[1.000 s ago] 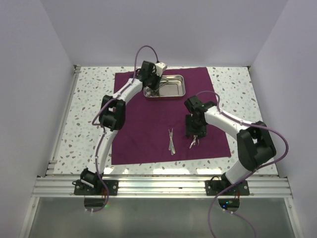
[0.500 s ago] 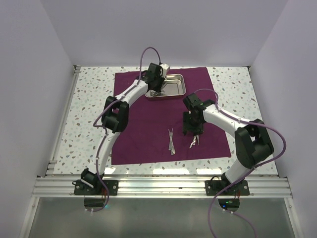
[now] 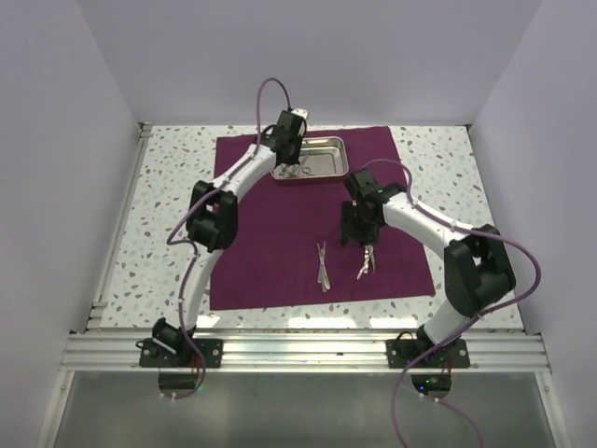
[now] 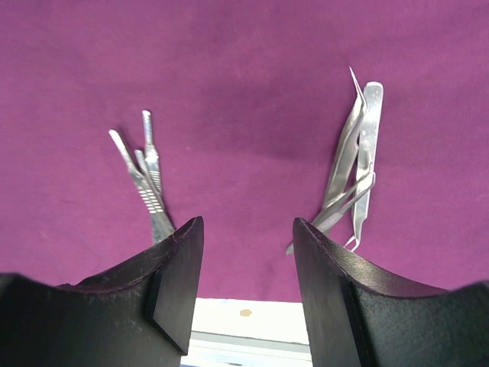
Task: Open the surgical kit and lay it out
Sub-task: Pick up the medical item from the container, then place the medical item in the surgical kit.
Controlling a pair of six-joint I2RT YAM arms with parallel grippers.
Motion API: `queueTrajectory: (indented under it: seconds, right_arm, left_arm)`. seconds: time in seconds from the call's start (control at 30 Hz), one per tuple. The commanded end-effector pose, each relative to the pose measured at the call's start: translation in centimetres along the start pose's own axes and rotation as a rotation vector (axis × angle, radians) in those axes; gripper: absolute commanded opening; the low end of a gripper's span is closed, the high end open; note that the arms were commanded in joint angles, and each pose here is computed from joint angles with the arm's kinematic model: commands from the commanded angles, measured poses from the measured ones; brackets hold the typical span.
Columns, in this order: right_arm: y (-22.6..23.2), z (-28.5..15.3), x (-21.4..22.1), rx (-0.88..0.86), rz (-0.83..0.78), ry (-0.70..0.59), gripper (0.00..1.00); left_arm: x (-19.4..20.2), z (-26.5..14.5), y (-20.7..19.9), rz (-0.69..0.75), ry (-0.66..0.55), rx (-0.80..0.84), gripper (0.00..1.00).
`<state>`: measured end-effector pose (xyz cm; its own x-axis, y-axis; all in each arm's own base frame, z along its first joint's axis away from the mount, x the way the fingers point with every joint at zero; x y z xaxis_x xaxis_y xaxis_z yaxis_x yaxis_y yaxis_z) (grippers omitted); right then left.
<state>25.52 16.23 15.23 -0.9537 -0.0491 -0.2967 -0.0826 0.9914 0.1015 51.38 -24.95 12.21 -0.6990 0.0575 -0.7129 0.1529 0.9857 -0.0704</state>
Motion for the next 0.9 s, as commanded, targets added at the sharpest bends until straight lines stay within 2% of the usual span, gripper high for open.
queueTrajectory:
  seconds: [0.0, 0.2, 0.27, 0.3, 0.33, 0.37, 0.4, 0.43, 0.5, 0.53, 0.7, 0.87]
  right_arm:
    - [0.8, -1.5, -1.7, -0.053, 0.002, -0.07, 0.54]
    - [1.1, -2.1, -2.7, -0.067, -0.013, -0.098, 0.54]
    - [1.3, -2.2, -3.2, -0.077, -0.019, -0.112, 0.54]
    - [1.5, -2.2, -3.3, -0.081, -0.02, -0.114, 0.54]
    - [1.6, -2.3, -3.8, -0.085, -0.02, -0.125, 0.54]
    - [1.6, -2.4, -4.0, -0.084, -0.02, -0.134, 0.54]
    - [1.9, -2.8, -4.7, -0.089, -0.022, -0.153, 0.54]
    - [1.9, -3.0, -5.3, -0.091, -0.021, -0.167, 0.54]
    - [2.2, -3.3, -6.4, -0.095, -0.013, -0.189, 0.54]
    - [2.4, -4.2, -7.8, -0.111, -0.002, -0.23, 0.55]
    - [3.0, -6.5, -12.5, -0.146, 0.031, -0.331, 0.55]
    - [2.3, -6.3, -14.1, -0.135, 0.059, -0.344, 0.55]
  left_arm:
    - [-8.2, -6.8, 1.4, -0.107, -0.255, -0.022, 0.0]
    - [-9.3, -11.0, 1.2, -0.135, -0.271, -0.003, 0.0]
    - [-8.8, -13.7, 1.2, -0.136, -0.255, -0.024, 0.0]
    - [-9.2, -16.4, 1.4, -0.161, -0.279, -0.025, 0.0]
    - [-6.8, -16.2, 1.9, -0.156, -0.2, -0.057, 0.0]
    - [-5.8, -17.1, 1.8, -0.192, -0.178, -0.064, 0.0]
    - [-5.7, -20.0, 1.9, -0.209, -0.192, -0.041, 0.0]
    - [-2.3, -19.5, 2.2, -0.198, -0.105, -0.064, 0.0]
    - [-0.2, -22.8, 1.5, -0.218, -0.094, -0.049, 0.0]
    - [2.9, -22.8, 1.7, -0.199, -0.01, -0.078, 0.0]
    - [8.9, -27.5, 0.4, -0.265, 0.094, -0.053, 0.0]
    - [14.4, -27.8, -0.2, -0.271, 0.221, -0.122, 0.0]
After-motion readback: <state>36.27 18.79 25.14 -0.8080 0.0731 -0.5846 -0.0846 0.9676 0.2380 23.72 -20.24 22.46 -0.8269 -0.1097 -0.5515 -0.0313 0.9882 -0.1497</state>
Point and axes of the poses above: each gripper's point midway between its finger pads, its own z axis out along the fingers, its own y axis along the line the jaws close on, x = y × z, the point moved 9 cm from there along -z, back along the fingers, and after that the axes turned 8 degrees about -z, right-handed, at the moved point
